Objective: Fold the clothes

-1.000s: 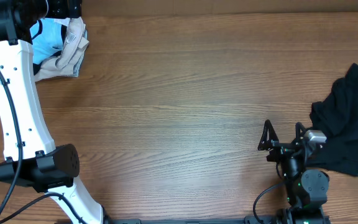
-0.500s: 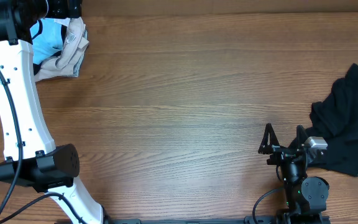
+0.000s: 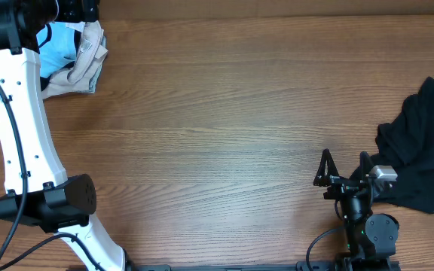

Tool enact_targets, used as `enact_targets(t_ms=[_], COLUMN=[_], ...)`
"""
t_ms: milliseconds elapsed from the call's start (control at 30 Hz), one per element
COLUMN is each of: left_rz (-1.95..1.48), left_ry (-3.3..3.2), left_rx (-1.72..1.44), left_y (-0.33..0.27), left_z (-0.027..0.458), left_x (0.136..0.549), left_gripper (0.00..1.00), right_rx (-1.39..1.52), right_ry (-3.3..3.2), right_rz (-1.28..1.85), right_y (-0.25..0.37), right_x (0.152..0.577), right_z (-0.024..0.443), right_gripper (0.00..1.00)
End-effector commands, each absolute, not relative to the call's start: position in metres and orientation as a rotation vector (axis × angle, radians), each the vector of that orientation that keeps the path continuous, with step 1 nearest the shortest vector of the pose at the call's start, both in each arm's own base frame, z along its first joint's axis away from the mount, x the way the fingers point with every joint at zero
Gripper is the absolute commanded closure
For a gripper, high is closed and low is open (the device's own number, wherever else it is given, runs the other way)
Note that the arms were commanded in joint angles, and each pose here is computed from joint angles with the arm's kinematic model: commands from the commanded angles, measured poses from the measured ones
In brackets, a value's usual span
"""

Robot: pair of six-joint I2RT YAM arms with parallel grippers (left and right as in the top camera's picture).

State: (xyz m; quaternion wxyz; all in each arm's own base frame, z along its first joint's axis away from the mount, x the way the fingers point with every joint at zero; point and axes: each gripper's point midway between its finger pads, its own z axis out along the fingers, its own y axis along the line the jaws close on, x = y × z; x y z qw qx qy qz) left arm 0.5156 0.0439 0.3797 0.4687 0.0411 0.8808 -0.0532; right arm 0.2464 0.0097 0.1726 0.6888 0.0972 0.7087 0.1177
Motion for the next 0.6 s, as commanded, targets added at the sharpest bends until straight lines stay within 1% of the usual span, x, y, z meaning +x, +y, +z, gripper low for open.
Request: enact_targets(t_ms=[0,300,433,567], left_rz=[-0.155,-0.155,-0.177,-0.211], left_ry=[2.153,2.166,2.247,2.370], left_rx=[0.097,0.095,0.082,0.060], left_y=[0.038,0.037,0.032,0.025], left_z=[0.382,0.384,0.361,0.320], left_x=[0.515,0.506,0.480,0.437], left_gripper=[0.00,0.01,0.00,0.00], right_rx=[0.228,0.228,0.228,0.228], right_ry=[1.578,1.578,1.578,1.578], right_rz=[0.255,0.255,0.255,0.255], right_y=[0.007,0.007,0.007,0.007], right_x=[0.246,0.246,0.246,0.246], right_z=[0.171,0.171,0.171,0.171], right_gripper=[0.00,0.00,0.00,0.00])
